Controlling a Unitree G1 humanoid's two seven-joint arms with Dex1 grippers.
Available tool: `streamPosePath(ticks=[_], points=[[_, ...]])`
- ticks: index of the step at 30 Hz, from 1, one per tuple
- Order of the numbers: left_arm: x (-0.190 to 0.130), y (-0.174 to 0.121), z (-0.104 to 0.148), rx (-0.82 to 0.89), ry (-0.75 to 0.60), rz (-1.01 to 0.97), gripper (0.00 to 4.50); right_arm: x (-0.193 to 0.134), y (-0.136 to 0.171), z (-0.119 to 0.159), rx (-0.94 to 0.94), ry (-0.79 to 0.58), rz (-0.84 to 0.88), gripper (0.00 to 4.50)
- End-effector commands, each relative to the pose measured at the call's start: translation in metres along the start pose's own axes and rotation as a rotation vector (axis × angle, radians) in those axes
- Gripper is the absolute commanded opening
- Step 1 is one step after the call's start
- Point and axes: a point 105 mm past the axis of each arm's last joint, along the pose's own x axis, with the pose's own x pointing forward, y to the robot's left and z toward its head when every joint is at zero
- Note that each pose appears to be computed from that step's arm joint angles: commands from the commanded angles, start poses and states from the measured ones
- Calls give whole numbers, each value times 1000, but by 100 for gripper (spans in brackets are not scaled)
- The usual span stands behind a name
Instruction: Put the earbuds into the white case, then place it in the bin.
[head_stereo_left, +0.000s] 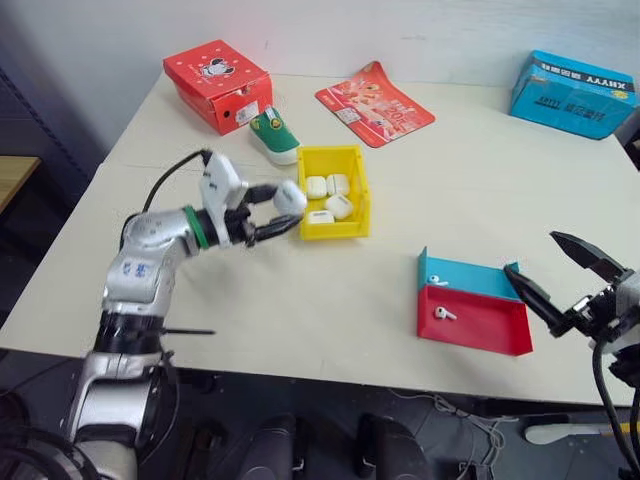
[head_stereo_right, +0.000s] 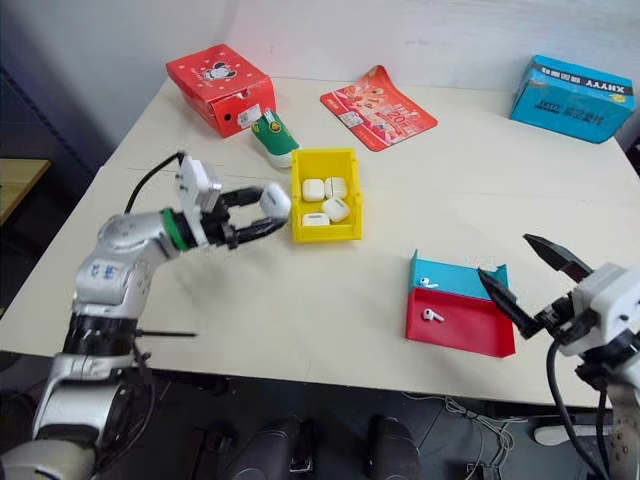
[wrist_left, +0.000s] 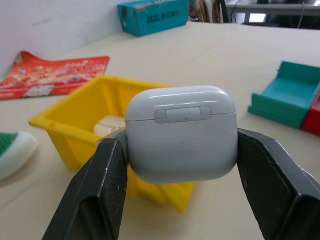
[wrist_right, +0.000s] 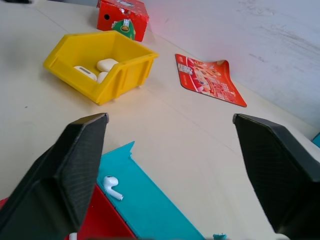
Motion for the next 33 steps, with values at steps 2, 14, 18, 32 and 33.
streamPosePath(ticks=[2, 14, 18, 32, 33], points=[[39, 17, 2, 0, 23, 69, 280, -8, -3, 9, -32, -38, -93, 444], [72, 31, 4, 50, -4, 154, 447, -12, -2, 10, -69, -39, -151, 450], [32, 28, 15, 123, -114, 42, 447, -8, -8, 6, -76, -16, -97, 450], [-211, -9, -62, 174, 296, 228, 447, 22, -22, -28, -183, 120, 496, 450], [-215, -13, -62, 170, 299, 240, 447, 24, -25, -30, -187, 121, 506, 450]])
